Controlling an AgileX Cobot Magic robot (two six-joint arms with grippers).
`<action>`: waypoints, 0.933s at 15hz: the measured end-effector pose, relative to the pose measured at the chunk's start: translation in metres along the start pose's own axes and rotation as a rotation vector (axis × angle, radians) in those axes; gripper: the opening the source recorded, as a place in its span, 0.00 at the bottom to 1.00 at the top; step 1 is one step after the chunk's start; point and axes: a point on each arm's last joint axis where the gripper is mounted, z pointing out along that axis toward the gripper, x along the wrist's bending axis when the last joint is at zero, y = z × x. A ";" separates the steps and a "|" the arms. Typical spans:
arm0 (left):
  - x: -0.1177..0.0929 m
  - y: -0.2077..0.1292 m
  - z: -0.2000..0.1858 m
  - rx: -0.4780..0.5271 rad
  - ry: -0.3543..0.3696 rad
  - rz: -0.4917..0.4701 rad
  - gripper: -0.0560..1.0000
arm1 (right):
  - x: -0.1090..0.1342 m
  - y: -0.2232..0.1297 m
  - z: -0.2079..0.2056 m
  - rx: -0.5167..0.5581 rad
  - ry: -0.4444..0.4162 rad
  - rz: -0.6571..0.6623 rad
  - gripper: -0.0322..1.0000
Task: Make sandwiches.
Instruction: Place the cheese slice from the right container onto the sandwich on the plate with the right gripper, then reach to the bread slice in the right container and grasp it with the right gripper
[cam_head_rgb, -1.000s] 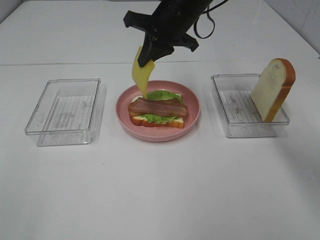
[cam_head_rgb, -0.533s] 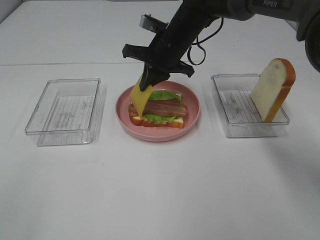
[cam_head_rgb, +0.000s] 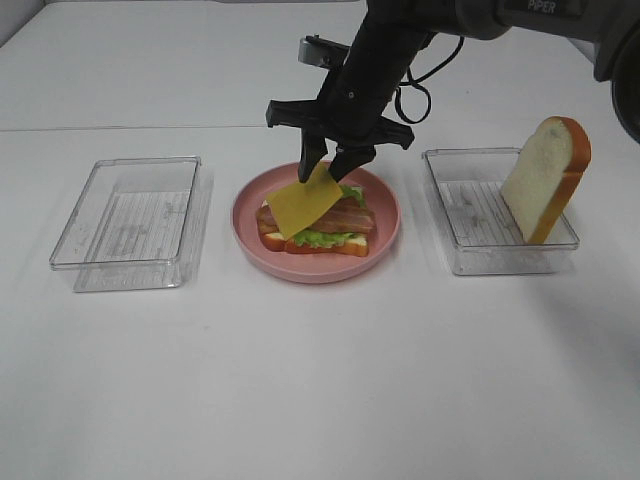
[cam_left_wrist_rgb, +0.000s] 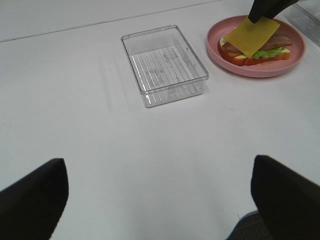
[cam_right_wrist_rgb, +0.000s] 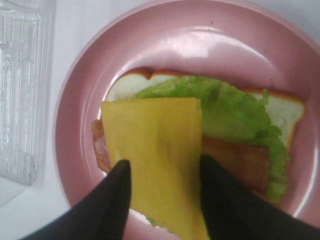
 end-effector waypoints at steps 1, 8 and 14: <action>0.000 0.000 0.000 0.000 0.000 0.000 0.94 | -0.002 0.000 0.000 -0.003 -0.019 -0.010 0.58; 0.000 0.000 0.000 0.000 0.000 0.000 0.94 | -0.008 0.002 -0.047 -0.077 -0.212 -0.123 0.72; 0.000 0.000 0.000 0.000 0.000 0.000 0.94 | -0.067 0.008 -0.125 -0.149 -0.285 0.021 0.72</action>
